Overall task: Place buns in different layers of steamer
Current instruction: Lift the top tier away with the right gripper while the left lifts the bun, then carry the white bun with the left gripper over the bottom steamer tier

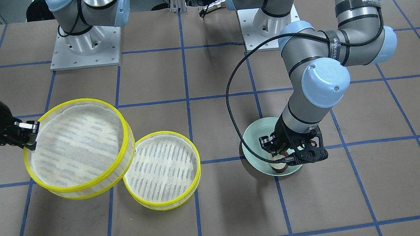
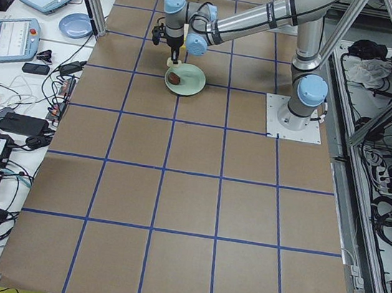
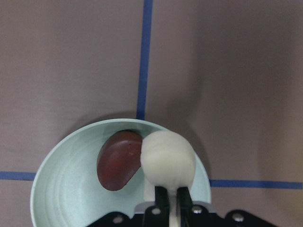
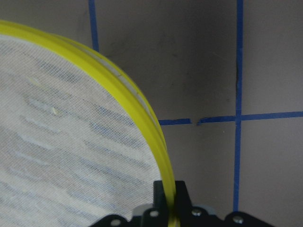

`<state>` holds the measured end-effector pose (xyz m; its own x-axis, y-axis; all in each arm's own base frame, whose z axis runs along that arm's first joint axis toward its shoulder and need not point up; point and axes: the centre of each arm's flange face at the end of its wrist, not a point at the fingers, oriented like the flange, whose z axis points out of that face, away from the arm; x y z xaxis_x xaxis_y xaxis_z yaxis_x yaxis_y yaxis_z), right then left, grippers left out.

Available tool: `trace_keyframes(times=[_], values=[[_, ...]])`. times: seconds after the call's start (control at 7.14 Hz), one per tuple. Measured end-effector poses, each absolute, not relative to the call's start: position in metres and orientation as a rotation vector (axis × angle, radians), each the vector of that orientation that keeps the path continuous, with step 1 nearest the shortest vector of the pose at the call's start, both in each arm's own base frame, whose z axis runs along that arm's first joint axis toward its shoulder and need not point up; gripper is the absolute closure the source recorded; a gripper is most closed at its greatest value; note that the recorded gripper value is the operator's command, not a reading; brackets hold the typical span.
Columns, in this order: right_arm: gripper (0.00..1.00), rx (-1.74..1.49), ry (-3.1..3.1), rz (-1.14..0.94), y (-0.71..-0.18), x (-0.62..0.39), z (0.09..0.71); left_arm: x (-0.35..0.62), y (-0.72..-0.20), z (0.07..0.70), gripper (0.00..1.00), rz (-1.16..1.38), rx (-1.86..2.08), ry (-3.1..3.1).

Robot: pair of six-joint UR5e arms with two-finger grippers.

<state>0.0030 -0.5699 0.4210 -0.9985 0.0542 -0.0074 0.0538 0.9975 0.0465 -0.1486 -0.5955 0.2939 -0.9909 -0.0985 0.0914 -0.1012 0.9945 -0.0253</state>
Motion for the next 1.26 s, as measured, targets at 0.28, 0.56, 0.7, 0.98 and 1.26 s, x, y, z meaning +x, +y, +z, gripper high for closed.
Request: trace_keyframes(times=[0.28,0.56,0.7,0.98,1.26], values=[[1.00,0.078,3.133,0.080,-0.568,-0.020,0.420,-0.207,-0.597,0.327,1.00,0.106,0.227,-2.971],[1.00,0.076,3.133,0.083,-0.568,-0.023,0.419,-0.275,-0.586,0.336,1.00,0.086,0.198,-2.867],[1.00,0.076,3.133,0.084,-0.568,-0.023,0.419,-0.301,-0.580,0.327,1.00,0.060,0.170,-2.837],[1.00,0.076,3.132,0.085,-0.567,-0.023,0.419,-0.344,-0.566,0.298,0.80,0.005,0.095,-2.827],[1.00,0.074,3.133,0.085,-0.567,-0.023,0.419,-0.373,-0.553,0.270,0.21,-0.044,0.060,-2.840]])
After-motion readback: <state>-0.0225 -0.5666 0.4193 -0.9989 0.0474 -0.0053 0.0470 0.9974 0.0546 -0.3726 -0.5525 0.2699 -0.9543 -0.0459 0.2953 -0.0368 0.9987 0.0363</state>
